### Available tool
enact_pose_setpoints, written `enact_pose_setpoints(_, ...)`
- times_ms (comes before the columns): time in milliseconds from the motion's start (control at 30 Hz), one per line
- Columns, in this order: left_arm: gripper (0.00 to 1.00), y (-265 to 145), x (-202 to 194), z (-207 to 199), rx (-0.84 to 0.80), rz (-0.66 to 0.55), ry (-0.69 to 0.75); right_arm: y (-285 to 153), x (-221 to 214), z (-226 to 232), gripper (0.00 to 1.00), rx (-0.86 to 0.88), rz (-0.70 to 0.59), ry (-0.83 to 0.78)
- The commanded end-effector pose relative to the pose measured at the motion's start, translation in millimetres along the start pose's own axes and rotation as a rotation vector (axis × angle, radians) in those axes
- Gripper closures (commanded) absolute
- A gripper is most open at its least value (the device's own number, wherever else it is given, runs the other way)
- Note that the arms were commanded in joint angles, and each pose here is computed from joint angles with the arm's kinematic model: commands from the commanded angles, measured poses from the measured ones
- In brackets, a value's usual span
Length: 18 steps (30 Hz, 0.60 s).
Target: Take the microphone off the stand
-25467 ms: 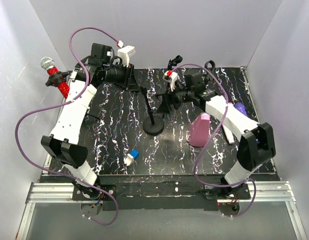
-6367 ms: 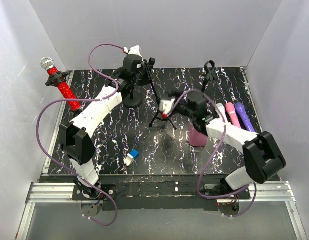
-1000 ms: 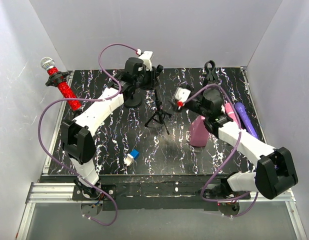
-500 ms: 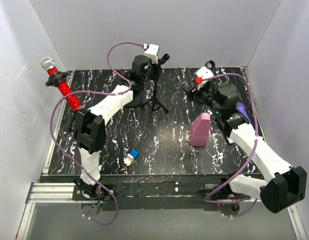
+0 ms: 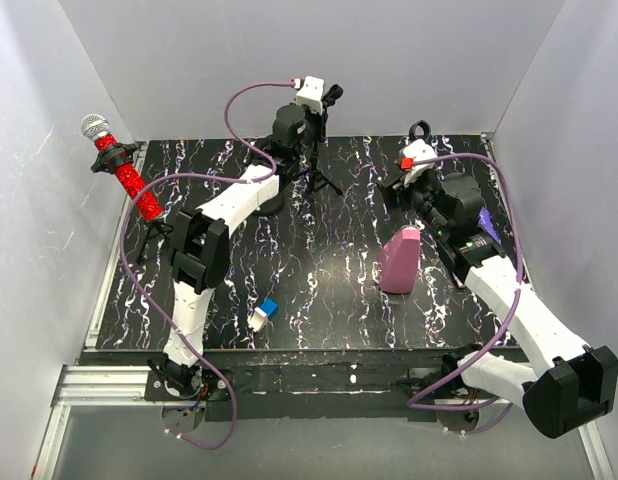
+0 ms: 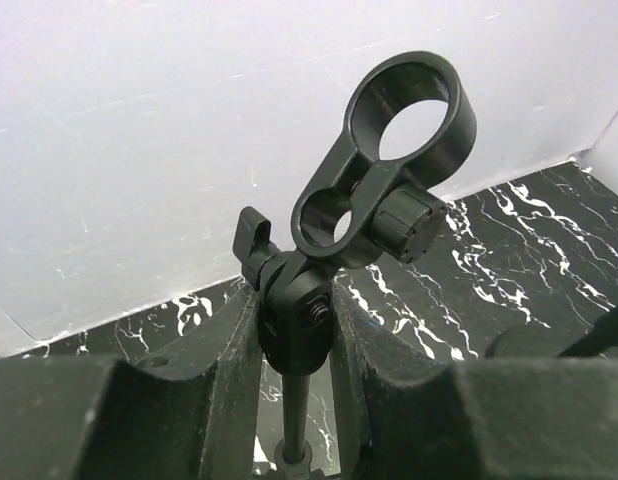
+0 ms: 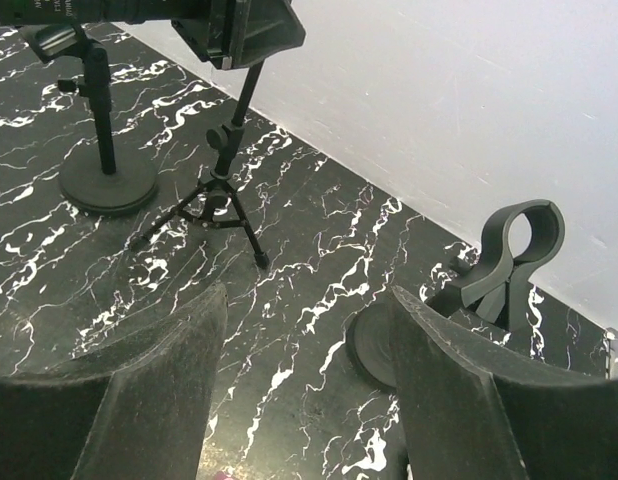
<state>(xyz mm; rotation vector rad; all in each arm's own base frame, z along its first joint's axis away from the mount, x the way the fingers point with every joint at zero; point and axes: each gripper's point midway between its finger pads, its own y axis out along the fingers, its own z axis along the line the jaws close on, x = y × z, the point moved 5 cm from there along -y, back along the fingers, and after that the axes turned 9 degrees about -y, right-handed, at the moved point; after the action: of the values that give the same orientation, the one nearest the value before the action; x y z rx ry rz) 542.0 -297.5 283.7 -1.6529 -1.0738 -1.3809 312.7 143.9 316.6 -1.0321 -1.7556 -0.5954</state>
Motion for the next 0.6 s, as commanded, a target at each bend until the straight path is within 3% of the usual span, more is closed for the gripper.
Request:
enact_pose_setpoints(0, 0.8, 1, 53, 1, 0.011, -0.161, 0.06, -3, 9, -13, 0.29, -0.057, -0.019, 0.033)
enact_pose_setpoints(67, 0.48, -4, 50, -3, -0.025, -0.12, 0.074, -2, 7, -15, 0.29, -0.054, 0.002, 0.066)
enact_pose_setpoints(233, 0.23, -27, 69, -18, -0.124, -0.073, 0.044, 0, 5, -31, 0.28, -0.083, 0.052, 0.16)
enact_pose_setpoints(367, 0.16, -56, 97, -27, -0.177, -0.063, 0.037, 5, 6, -59, 0.28, -0.132, 0.083, 0.278)
enact_pose_setpoints(567, 0.14, -105, 132, -21, -0.139, -0.074, 0.066, 17, -7, -105, 0.29, -0.224, 0.112, 0.517)
